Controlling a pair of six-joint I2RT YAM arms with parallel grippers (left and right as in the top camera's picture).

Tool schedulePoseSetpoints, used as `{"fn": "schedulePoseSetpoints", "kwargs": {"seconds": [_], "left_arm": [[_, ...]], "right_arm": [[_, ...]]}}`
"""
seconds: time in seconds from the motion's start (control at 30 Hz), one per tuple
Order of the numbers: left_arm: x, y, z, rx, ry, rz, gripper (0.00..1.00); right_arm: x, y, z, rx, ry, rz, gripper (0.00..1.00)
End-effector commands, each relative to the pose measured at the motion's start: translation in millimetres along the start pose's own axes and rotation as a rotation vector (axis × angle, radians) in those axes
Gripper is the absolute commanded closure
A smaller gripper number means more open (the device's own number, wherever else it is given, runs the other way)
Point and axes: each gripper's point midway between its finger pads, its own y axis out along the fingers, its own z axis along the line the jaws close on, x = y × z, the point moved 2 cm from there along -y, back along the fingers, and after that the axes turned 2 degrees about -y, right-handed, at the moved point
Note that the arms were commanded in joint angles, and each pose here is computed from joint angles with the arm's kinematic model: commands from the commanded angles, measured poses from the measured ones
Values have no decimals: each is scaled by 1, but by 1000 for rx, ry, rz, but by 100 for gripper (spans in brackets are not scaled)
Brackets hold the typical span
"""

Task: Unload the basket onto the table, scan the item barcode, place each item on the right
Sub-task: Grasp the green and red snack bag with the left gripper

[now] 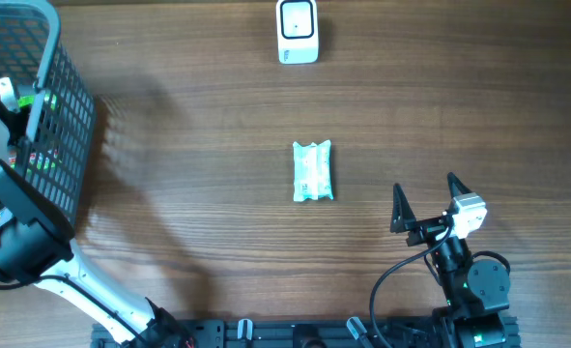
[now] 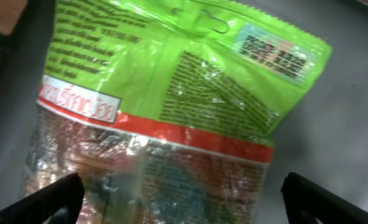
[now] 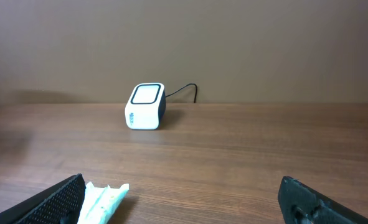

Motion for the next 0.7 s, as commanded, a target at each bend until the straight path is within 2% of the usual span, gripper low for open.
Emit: {"fn": "schedulePoseSetpoints", "kwargs": {"seconds": [0.0, 0.27, 0.33, 0.4, 0.5, 0.53, 0.67], "left_arm": [[-2, 5, -4, -37, 23, 11, 0], [-41, 45, 4, 10, 3, 166, 1], [-47, 51, 11, 54, -19, 190, 11], [-50, 53, 13, 56, -25, 198, 47], [-48, 53, 13, 60, -48, 190, 88], [-48, 53, 13, 59, -47, 192, 96], [-34, 35, 14, 71, -129, 147, 96]], "right_arm": [[0, 0, 0, 4, 14, -2, 0], [0, 0, 0, 4, 14, -2, 0], [0, 0, 0, 4, 14, -2, 0], [0, 0, 0, 4, 14, -2, 0], [0, 0, 0, 4, 14, -2, 0], [0, 0, 0, 4, 14, -2, 0], [0, 0, 0, 4, 14, -2, 0]]}}
